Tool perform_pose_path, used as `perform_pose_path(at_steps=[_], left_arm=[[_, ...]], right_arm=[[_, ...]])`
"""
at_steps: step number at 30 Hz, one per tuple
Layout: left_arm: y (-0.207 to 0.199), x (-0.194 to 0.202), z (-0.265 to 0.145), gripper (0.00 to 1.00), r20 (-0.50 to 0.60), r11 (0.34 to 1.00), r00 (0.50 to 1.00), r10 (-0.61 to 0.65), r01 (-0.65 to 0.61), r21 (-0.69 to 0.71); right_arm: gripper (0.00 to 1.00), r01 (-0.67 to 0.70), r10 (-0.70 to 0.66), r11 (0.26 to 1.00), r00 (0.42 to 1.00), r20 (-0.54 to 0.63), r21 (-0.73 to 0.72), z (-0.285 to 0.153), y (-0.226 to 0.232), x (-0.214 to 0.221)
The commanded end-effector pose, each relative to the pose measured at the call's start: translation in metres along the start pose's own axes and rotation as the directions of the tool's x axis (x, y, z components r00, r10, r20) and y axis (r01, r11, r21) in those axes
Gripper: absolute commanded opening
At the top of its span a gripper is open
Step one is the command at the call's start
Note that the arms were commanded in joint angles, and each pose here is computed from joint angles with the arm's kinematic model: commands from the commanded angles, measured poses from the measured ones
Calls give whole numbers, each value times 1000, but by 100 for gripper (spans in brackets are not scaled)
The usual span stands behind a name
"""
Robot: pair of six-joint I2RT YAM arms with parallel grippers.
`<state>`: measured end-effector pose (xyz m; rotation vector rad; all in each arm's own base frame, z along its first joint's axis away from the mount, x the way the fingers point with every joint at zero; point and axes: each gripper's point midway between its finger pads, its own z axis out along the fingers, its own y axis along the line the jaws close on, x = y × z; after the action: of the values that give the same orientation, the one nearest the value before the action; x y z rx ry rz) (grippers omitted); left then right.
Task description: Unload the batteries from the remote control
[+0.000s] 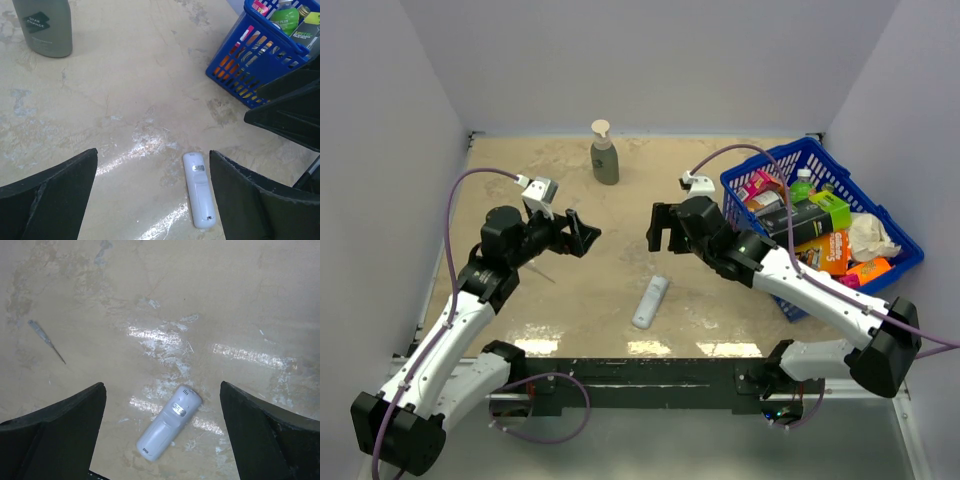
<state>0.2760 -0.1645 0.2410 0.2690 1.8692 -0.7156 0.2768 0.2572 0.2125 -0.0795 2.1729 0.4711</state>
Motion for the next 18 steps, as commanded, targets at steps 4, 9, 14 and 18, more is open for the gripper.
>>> perform_pose_path(at_steps=[4, 9, 14, 18], left_arm=[[-6, -25, -2, 96, 56, 1000, 998, 10, -10, 6], [-3, -34, -7, 96, 88, 1000, 996, 16, -14, -22], [19, -49, -23, 95, 170, 985, 985, 26, 4, -175], [28, -73, -52, 95, 312, 964, 949, 56, 30, -266]], right_arm=[[97, -143, 134, 983, 988, 75, 117, -15, -13, -26], [90, -216, 219, 943, 976, 16, 252, -13, -28, -8], [85, -299, 322, 924, 945, -63, 237, -8, -17, 20], [80, -345, 387, 903, 912, -137, 256, 8, -16, 63]])
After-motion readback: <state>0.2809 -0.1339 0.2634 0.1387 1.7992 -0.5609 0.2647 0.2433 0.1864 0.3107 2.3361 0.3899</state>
